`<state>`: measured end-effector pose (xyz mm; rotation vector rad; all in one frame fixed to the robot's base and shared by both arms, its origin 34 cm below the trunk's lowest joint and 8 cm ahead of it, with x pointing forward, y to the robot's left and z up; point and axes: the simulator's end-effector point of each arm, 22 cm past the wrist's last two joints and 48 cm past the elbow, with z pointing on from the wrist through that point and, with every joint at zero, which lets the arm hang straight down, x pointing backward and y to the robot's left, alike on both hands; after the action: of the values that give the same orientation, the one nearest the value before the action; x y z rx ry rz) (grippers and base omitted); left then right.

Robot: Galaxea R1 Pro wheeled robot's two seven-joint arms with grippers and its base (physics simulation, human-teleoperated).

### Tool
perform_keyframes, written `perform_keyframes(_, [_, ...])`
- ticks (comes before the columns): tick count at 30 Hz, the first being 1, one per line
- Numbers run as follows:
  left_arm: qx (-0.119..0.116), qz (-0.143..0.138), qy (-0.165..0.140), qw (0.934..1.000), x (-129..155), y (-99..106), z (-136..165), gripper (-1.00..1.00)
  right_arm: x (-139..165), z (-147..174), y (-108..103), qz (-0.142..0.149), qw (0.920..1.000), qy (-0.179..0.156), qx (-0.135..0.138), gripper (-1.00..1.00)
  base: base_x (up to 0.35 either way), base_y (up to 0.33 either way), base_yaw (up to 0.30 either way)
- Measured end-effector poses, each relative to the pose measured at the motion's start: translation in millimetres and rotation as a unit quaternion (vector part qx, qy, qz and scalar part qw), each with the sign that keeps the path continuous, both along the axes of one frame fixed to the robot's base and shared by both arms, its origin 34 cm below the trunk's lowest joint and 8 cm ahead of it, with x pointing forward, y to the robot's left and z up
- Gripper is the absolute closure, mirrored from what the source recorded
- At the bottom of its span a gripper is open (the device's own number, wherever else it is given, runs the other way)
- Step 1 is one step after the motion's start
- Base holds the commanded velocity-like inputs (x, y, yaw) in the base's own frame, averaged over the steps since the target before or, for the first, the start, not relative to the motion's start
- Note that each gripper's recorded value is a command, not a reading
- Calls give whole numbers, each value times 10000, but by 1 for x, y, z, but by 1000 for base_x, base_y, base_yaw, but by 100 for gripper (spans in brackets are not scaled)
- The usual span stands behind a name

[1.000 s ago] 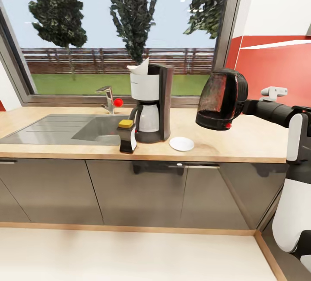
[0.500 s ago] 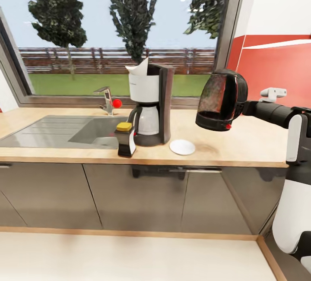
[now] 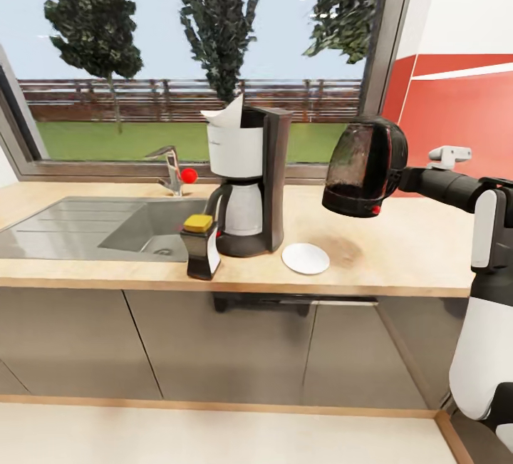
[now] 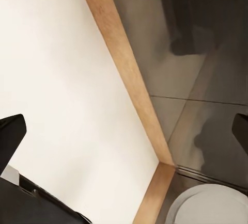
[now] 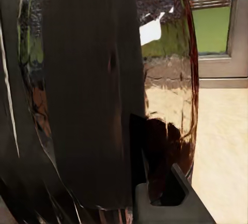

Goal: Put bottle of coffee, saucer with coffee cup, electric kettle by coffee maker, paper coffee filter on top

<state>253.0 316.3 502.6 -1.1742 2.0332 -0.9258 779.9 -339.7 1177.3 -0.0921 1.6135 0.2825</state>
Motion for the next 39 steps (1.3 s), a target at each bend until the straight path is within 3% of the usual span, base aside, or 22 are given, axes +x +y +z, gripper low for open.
perform_keyframes(22, [-8,4,-15,10000,0,1,1,-100,1,-3,10,90,10000,12,27,100,97,58,0])
perform_keyframes(29, [-8,4,-14,10000,0,1,1,-100,3,-14,13,90,9998,-171,-101,100,13,17,0])
perform_keyframes(32, [-7,4,-14,10000,0,1,1,-100,4,-17,24,189,9995,-244,-46,100,1,1,0])
perform_keyframes(39, [-6,4,-16,10000,0,1,1,-100,4,-44,32,236,9997,-76,-25,100,0,0,0])
